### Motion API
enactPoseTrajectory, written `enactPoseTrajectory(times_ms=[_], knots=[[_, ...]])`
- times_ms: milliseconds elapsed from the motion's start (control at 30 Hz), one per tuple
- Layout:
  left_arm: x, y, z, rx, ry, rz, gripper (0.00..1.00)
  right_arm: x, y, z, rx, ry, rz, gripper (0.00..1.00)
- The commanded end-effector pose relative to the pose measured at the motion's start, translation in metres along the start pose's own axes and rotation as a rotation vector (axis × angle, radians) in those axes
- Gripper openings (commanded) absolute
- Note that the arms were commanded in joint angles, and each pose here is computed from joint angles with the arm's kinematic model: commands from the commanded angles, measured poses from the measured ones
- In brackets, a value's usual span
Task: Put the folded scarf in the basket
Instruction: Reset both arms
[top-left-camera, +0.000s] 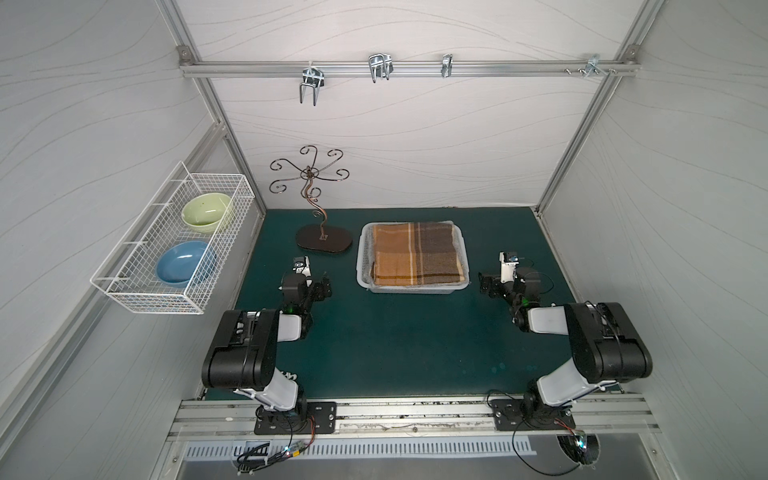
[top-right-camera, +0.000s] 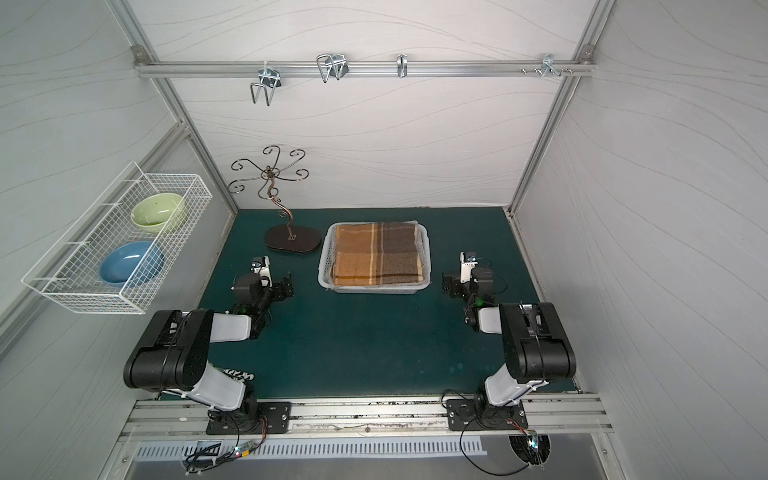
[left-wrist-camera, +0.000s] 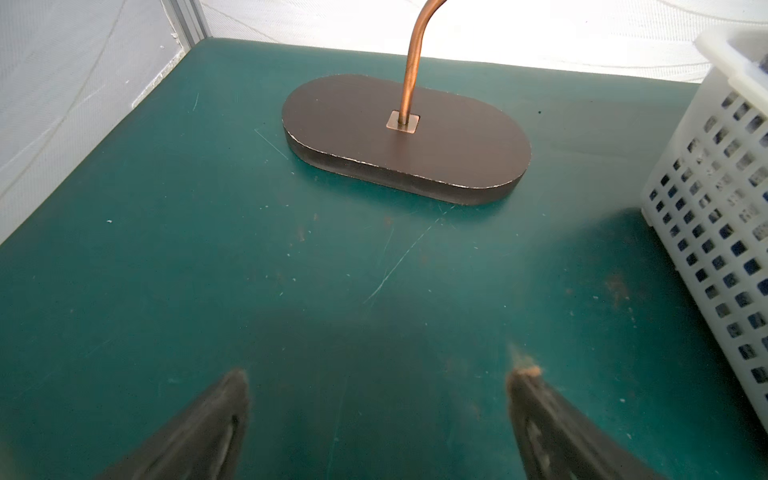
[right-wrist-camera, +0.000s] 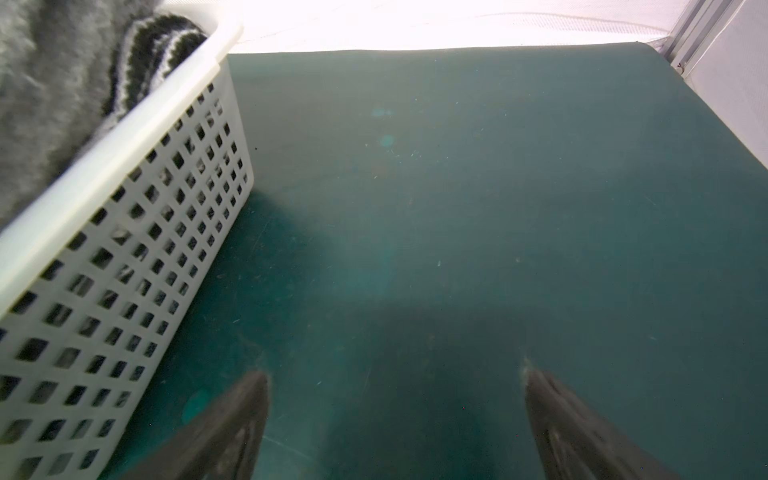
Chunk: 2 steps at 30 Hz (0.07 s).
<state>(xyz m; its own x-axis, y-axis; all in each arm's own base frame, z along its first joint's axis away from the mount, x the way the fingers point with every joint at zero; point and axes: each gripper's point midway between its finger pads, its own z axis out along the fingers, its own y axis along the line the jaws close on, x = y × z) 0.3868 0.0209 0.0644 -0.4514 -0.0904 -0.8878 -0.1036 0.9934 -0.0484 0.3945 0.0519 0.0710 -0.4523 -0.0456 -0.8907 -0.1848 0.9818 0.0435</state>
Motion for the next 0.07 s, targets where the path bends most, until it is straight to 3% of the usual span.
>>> enactPoseTrajectory(times_ms=[0, 33], knots=[[-0.0294, -0.0036, 0.0012, 0.018, -0.09, -0.01, 1.0, -0.0124, -0.0022, 0.0009, 0.0, -0.04, -0.001, 0.99], [-0.0288, -0.0034, 0.0015, 0.017, -0.088, -0.011, 1.0, -0.0119, -0.0016, 0.0006, -0.002, -0.038, -0.004, 0.99]])
